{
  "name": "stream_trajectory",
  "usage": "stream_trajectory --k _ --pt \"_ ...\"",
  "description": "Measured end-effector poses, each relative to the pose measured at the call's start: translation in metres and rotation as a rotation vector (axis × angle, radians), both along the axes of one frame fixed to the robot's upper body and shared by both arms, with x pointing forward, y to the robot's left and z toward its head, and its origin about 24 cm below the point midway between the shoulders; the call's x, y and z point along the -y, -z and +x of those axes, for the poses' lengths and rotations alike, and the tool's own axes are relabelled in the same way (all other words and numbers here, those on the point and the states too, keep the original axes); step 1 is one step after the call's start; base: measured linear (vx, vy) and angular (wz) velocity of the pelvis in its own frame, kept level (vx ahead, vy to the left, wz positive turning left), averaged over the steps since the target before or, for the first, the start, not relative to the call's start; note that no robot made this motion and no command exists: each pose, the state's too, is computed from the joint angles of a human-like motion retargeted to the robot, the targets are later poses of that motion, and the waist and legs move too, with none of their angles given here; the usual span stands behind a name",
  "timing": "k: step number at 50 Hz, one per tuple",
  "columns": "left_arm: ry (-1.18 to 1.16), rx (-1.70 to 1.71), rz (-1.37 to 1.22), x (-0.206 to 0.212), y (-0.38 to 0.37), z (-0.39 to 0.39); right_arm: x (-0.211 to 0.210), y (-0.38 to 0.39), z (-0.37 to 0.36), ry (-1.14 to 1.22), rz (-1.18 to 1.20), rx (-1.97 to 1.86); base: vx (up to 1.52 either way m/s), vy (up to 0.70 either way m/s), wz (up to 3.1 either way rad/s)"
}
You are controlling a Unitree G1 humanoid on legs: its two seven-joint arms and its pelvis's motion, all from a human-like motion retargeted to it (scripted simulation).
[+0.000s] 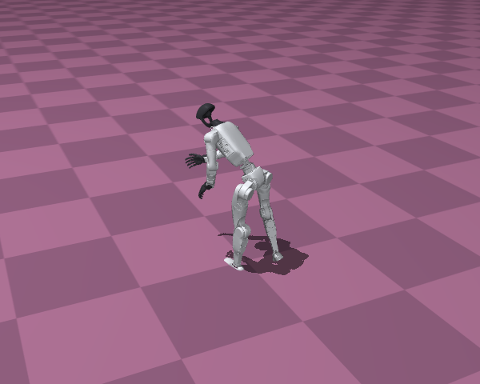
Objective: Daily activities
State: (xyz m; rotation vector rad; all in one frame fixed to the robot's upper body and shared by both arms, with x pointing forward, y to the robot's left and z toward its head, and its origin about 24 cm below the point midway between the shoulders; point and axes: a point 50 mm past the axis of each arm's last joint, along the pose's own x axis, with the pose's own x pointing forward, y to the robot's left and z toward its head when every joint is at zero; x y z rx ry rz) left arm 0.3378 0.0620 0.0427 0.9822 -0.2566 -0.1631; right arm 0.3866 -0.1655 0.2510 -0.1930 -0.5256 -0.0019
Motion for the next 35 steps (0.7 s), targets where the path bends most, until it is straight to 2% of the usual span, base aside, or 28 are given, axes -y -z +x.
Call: stream_trajectory --k 9,15,24,35 --pt "0.140 -0.058 -0.065 0.015 0.015 -0.034 0.127 -0.023 0.007 0.396 0.029 -0.203 0.06 -0.08 0.49" --pt "0.163 -0.085 -0.085 0.010 0.019 -0.048 0.183 -0.027 -0.012 0.523 0.105 -0.307 0.03 -0.09 0.43" --pt "0.156 -0.114 -0.101 0.001 0.021 -0.056 0.226 -0.033 -0.039 0.618 0.163 -0.352 0.01 -0.08 0.29" --pt "0.159 -0.118 -0.060 -0.003 0.022 -0.056 0.238 -0.033 -0.049 0.701 0.115 -0.364 0.00 -0.06 0.03"
